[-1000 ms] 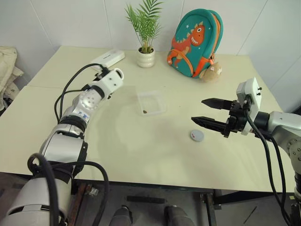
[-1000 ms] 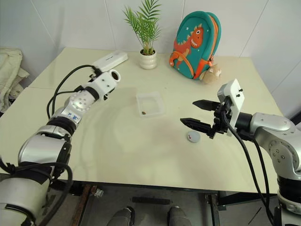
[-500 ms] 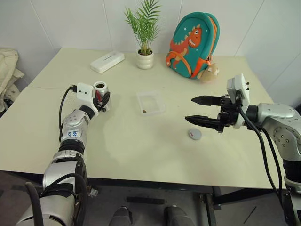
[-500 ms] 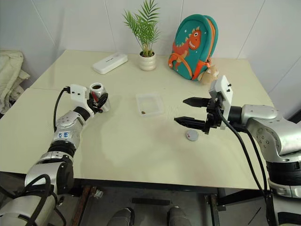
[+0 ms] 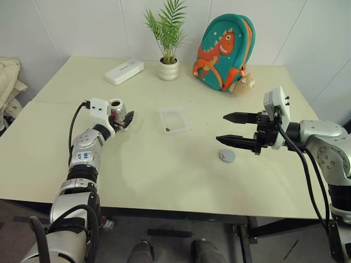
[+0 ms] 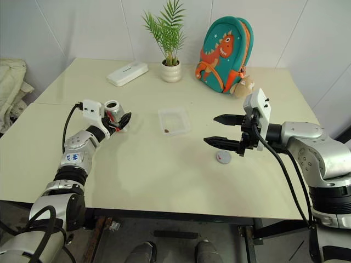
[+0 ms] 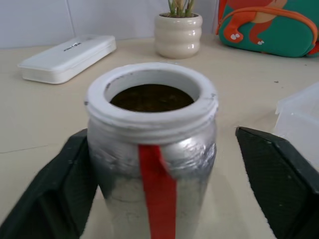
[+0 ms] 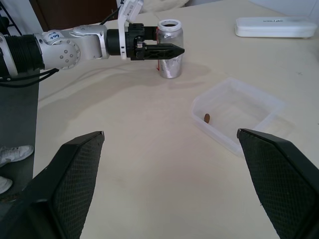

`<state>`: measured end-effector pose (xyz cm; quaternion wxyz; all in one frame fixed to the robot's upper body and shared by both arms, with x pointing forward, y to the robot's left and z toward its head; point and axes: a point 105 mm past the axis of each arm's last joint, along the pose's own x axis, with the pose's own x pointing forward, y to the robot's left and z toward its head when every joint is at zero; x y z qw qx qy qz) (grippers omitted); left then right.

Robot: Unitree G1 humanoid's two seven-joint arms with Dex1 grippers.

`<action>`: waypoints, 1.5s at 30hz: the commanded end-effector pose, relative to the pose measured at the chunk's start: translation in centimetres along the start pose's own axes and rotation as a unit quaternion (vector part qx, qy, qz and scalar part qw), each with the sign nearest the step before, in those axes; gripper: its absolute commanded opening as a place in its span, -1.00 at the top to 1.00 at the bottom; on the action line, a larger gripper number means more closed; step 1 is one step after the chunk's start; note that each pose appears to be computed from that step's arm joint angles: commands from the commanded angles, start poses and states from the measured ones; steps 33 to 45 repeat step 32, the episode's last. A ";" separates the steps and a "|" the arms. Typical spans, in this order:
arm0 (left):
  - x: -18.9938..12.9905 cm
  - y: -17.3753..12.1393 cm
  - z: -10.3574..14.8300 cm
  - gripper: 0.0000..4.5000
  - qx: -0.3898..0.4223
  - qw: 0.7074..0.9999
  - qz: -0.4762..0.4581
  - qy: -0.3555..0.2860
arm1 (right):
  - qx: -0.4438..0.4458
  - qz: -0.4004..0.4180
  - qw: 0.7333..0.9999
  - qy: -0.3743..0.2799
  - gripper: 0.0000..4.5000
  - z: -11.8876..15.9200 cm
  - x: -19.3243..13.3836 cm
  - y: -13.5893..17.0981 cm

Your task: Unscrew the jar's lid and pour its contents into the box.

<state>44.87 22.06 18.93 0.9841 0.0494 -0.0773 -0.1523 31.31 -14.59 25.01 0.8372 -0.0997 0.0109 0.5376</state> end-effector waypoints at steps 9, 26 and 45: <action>-3.5 1.8 2.3 -0.99 0.028 0.999 0.038 -0.022 | -0.029 0.009 0.999 -0.013 -1.00 1.3 -0.1 0.4; -15.1 4.1 4.9 -0.99 0.040 0.999 -0.026 0.016 | -0.041 -0.006 0.999 0.014 -1.00 1.5 -2.0 0.0; -17.6 5.0 5.5 -0.99 0.026 0.996 -0.083 0.025 | -0.041 -0.001 0.999 0.023 -1.00 1.0 -2.2 0.2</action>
